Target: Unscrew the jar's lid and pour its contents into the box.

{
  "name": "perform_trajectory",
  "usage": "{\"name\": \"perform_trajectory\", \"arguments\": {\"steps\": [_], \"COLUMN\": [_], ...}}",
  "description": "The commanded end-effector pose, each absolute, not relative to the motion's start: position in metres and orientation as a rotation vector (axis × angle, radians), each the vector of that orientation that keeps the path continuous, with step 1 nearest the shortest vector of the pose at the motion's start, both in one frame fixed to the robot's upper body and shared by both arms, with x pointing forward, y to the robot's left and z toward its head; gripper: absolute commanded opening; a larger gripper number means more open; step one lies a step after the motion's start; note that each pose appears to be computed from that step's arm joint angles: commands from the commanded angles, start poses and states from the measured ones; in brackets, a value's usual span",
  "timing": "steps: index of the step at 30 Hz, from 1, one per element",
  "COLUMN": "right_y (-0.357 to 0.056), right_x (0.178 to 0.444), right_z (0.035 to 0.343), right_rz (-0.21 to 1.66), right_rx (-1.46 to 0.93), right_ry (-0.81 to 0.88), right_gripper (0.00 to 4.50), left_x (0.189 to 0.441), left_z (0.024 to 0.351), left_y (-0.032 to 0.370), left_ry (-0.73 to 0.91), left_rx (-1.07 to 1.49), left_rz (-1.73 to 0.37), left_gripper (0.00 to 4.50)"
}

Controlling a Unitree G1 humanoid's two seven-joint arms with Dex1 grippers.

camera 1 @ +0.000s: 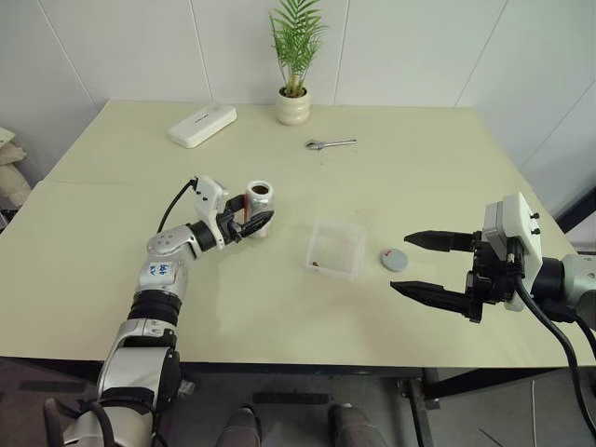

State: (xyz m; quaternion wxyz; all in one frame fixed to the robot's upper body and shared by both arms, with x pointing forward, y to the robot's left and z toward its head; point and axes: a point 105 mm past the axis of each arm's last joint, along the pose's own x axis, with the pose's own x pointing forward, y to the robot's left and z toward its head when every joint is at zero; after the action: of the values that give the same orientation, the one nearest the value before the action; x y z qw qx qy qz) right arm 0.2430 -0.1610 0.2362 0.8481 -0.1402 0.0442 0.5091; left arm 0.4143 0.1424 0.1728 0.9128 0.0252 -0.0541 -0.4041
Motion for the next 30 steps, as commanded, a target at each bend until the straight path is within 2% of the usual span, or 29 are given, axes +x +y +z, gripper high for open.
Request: {"name": "perform_trajectory", "arguments": {"steps": [1, 13, 20, 24, 30], "right_y": [-0.165, -0.171, -0.179, -0.185, -0.191], "right_x": [0.242, 0.245, 0.244, 0.242, 0.240], "right_z": [0.248, 0.253, 0.258, 0.261, 0.266], "right_rz": [1.065, 1.063, 1.053, 1.045, 1.020], "right_rx": [-0.342, -0.372, -0.399, -0.412, -0.446], "right_ry": [0.049, 0.060, 0.089, 0.102, 0.122], "right_gripper": [4.50, 4.50, 4.50, 4.50, 4.50], "left_x": [0.410, 0.399, 0.371, 0.358, 0.345], "left_z": [0.186, 0.186, 0.185, 0.193, 0.195], "left_y": [0.145, 0.163, 0.187, 0.199, 0.238], "left_ry": [-0.152, -0.070, 0.024, 0.024, 0.035], "left_rx": [0.072, 0.136, 0.193, 0.191, 0.268], "left_rz": [-0.844, -0.900, -1.093, -1.169, -1.230], "left_gripper": [4.49, 4.49, 4.49, 4.49, 4.49]}}
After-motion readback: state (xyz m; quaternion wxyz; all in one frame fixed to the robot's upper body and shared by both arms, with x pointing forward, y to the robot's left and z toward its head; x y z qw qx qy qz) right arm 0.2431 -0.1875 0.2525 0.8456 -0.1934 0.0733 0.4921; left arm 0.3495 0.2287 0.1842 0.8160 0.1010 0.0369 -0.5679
